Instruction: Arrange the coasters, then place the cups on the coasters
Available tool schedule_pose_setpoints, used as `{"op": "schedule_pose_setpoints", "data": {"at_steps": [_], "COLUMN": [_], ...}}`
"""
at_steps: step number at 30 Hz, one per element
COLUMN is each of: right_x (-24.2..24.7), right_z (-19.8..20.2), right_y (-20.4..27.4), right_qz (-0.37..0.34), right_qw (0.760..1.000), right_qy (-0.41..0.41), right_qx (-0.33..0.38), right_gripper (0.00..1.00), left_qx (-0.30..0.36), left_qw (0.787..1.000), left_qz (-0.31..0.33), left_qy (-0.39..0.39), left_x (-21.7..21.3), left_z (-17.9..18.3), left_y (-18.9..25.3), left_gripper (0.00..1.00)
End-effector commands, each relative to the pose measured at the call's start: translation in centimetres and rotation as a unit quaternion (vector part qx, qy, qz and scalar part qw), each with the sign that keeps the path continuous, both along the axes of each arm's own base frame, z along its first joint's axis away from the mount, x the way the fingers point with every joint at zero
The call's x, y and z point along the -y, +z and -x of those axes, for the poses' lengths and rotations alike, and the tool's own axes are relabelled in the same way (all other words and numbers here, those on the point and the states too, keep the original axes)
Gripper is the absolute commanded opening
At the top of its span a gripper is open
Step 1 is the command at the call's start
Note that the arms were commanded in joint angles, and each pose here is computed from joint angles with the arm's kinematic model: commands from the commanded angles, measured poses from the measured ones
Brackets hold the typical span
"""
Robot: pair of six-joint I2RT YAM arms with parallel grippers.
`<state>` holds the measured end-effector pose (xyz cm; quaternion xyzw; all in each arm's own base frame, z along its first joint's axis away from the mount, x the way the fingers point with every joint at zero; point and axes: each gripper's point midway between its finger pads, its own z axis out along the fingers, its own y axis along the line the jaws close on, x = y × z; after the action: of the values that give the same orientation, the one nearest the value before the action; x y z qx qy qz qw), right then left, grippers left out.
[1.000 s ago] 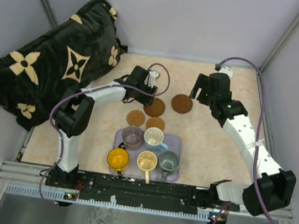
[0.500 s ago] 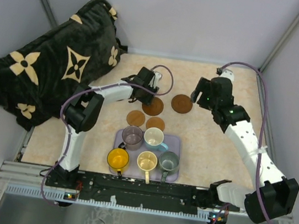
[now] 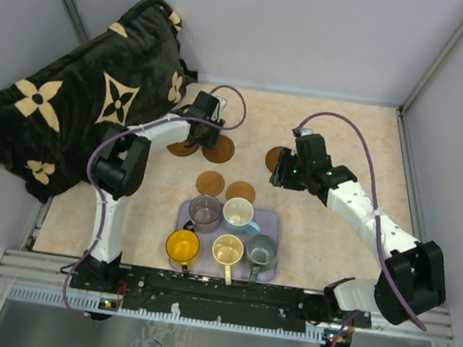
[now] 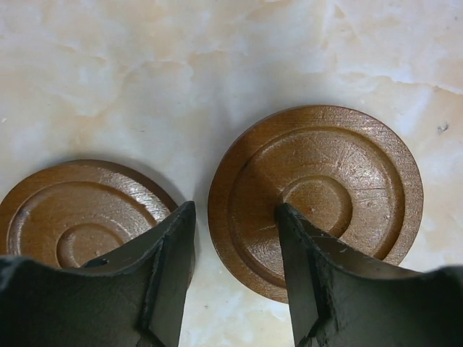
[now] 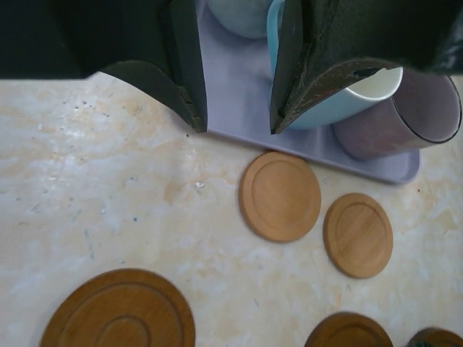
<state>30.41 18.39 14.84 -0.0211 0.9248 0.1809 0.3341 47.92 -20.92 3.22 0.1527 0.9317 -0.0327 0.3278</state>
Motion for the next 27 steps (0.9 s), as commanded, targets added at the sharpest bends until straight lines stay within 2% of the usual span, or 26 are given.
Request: {"op": "schedule_pose_setpoints", "data": {"at_steps": [1, 8, 15, 18, 27], "right_x": [-2.9, -5.6, -7.7, -8.6, -11.8], "right_z": [0.1, 1.0, 1.1, 0.9, 0.7], "right_y": [-0.9, -3.7, -5.9, -7.1, -9.6], "right_qz": [-0.039, -0.053, -0.051, -0.045, -0.029], "right_qw": [0.998, 0.994, 0.990, 0.988, 0.982], "right_qy": [0.045, 0.084, 0.109, 0.120, 0.155], "right_qx": [-0.013, -0.051, -0.073, -0.084, -0.102], "right_gripper": [0.40, 0.36, 0.30, 0.29, 0.28], "left_qx": [0.008, 0.042, 0.082, 0.079, 0.020], "left_qw": [1.000, 0.998, 0.993, 0.993, 0.996], "left_qz": [0.010, 0.051, 0.088, 0.091, 0.077], "left_qy": [0.001, -0.008, -0.002, 0.008, 0.034], "left_x": [-0.3, 0.5, 0.4, -0.4, -2.8], "left_z": [0.1, 0.5, 1.6, 3.1, 8.5], "left_y": [2.1, 6.0, 10.7, 10.9, 6.9], "left_gripper": [0.58, 0.65, 0.66, 0.65, 0.63]}}
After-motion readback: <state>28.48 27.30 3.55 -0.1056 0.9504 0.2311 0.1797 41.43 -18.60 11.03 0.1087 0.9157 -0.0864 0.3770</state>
